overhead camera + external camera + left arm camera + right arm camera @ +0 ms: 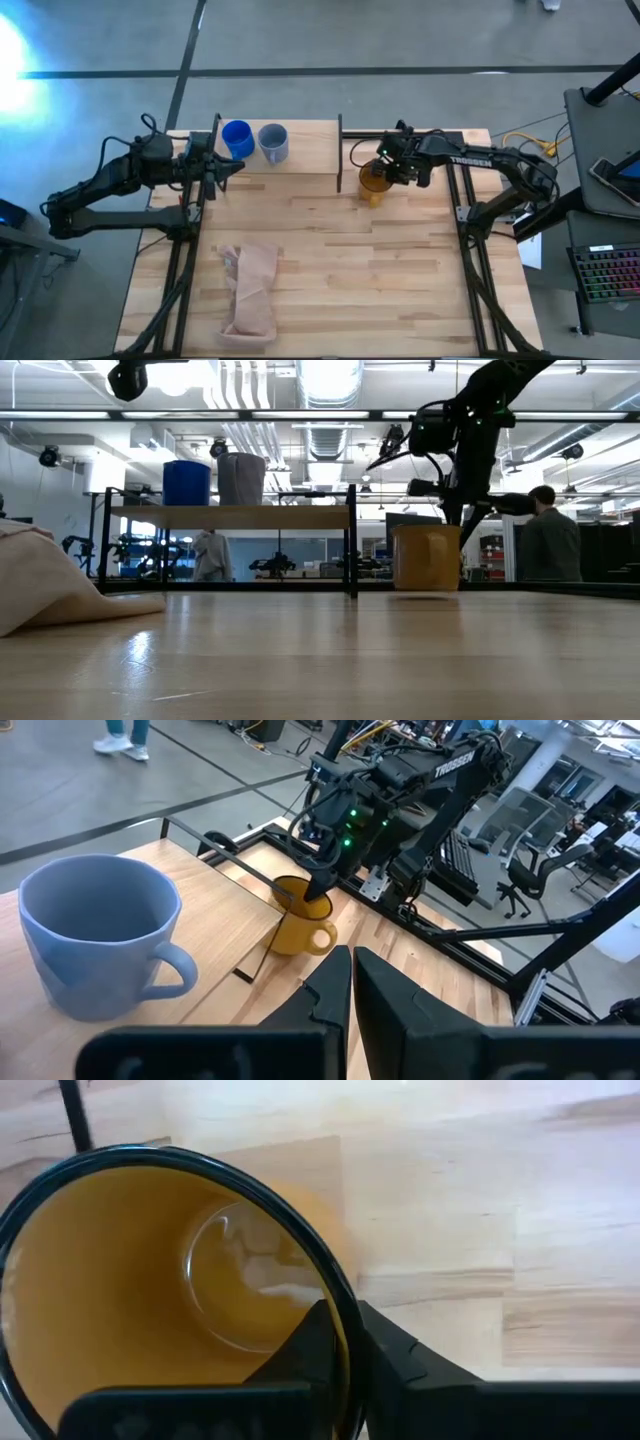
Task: Stack small to large cups/mugs on shelf
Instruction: Put the yellow mug on the shelf
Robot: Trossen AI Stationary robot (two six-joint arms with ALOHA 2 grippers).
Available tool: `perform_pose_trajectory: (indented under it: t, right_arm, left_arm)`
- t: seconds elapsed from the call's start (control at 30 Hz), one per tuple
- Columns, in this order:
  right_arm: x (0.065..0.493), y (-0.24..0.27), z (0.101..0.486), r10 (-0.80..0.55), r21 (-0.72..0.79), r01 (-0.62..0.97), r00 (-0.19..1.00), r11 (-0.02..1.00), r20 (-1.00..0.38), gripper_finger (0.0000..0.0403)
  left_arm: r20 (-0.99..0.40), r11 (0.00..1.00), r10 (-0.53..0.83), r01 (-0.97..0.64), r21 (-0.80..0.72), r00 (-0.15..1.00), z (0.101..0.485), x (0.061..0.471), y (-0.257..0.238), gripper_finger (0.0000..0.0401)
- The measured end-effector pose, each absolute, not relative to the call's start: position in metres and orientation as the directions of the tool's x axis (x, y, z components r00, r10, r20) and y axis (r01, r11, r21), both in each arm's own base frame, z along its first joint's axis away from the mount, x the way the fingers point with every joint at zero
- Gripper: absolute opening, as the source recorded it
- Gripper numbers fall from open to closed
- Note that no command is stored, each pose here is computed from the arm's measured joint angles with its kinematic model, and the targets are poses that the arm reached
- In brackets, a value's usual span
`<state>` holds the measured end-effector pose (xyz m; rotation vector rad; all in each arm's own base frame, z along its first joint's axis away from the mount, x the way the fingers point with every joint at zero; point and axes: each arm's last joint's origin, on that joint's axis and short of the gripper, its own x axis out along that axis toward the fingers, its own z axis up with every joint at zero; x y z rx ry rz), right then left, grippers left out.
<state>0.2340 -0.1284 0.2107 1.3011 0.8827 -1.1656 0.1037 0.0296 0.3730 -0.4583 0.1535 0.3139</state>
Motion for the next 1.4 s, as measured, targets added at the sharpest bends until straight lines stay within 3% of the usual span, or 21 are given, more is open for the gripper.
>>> perform_pose_trajectory:
  t: [0.4, 0.6, 1.2, 1.4]
  right_arm:
    - [0.244, -0.123, 0.26, -0.125, 0.217, 0.974, 0.224, 0.066, -0.966, 0.0015]
    - [0.242, -0.109, 0.289, -0.142, 0.114, 0.985, 0.132, 0.129, -0.981, 0.0014]
    - [0.248, -0.102, 0.375, -0.218, 0.241, 0.933, 0.303, 0.268, -0.928, 0.0013]
    - [0.256, -0.088, 0.403, -0.239, 0.325, 0.879, 0.419, 0.349, -0.876, 0.0013]
  left_arm:
    - [-0.218, 0.843, 0.275, -0.344, -0.414, 0.936, 0.373, 0.106, 0.031, 0.0002]
    - [-0.226, 0.841, 0.277, -0.35, -0.413, 0.934, 0.372, 0.108, 0.031, 0.0002]
    - [-0.227, 0.808, 0.304, -0.377, -0.454, 0.925, 0.372, 0.11, 0.033, 0.0002]
    - [-0.228, 0.797, 0.335, -0.404, -0.449, 0.914, 0.372, 0.11, 0.034, 0.0002]
